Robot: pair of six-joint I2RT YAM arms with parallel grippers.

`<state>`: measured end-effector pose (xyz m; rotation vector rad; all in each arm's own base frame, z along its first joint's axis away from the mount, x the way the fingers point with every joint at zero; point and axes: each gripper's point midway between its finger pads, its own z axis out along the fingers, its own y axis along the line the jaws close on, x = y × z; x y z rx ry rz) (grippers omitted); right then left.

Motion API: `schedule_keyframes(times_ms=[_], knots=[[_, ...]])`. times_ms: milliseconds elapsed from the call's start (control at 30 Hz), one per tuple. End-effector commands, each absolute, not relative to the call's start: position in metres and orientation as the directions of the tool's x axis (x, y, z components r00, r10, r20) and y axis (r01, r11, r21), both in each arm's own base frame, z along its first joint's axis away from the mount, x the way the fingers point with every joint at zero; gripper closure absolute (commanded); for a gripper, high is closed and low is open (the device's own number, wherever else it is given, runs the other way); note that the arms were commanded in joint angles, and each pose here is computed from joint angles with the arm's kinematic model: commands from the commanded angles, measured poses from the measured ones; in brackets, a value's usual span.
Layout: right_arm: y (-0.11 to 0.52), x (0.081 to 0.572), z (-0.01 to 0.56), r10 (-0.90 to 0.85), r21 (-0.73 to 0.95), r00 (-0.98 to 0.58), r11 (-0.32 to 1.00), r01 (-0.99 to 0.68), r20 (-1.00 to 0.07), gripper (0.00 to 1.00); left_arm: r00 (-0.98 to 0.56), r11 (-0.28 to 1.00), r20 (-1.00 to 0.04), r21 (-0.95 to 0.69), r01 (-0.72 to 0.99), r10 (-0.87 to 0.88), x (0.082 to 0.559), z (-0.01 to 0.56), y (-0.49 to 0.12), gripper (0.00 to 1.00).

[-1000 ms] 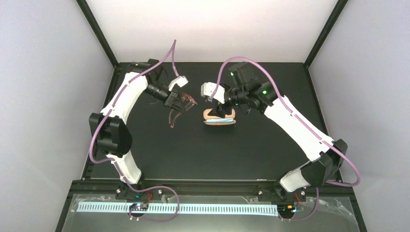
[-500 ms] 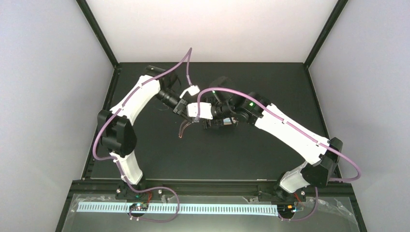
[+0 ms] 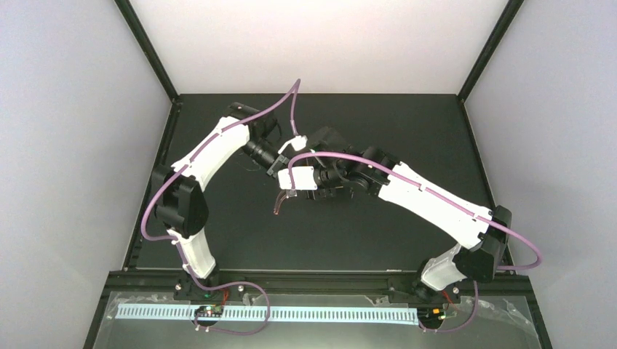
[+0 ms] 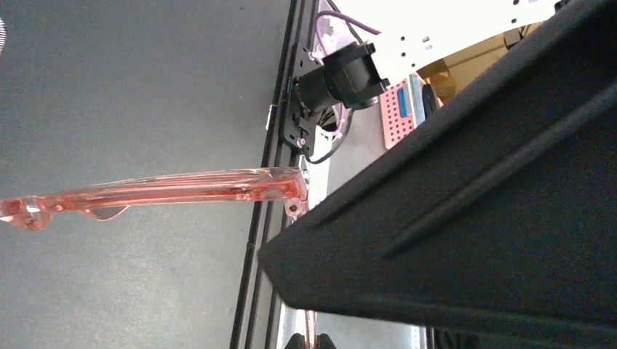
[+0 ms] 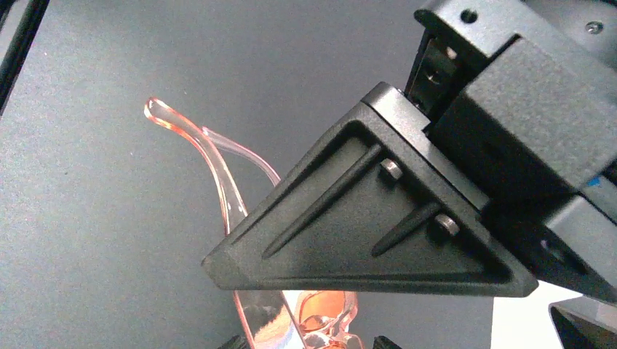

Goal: Organize the sunglasses

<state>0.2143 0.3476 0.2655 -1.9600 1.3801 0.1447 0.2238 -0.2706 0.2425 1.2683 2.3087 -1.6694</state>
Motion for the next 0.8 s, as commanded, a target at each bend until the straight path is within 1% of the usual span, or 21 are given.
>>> schedule_keyframes(times_ms=[0,200,433,533,767], knots=[[0.344,0.217,0.247,-0.813,-0.501,0.421,-0.189,-0.845,-0.403,0.54,-0.672,0.067,-0.450,-0.801,0.595,0.588,0.216,0.249,-0.276,0.98],[0.341,0.214,0.233,-0.826,-0.490,0.421,-0.210,-0.846,-0.374,0.55,-0.670,0.066,-0.447,-0.802,0.594,0.593,0.215,0.248,-0.277,0.98],[0.345,0.214,0.232,-0.823,-0.495,0.423,-0.206,-0.844,-0.379,0.64,-0.665,0.062,-0.447,-0.802,0.595,0.598,0.213,0.248,-0.279,0.98],[0.345,0.215,0.229,-0.828,-0.506,0.426,-0.207,-0.837,-0.366,0.68,-0.667,0.064,-0.444,-0.803,0.592,0.598,0.213,0.247,-0.279,0.98],[0.342,0.219,0.229,-0.832,-0.539,0.429,-0.195,-0.820,-0.351,0.73,-0.671,0.068,-0.434,-0.809,0.583,0.601,0.214,0.244,-0.279,0.96]])
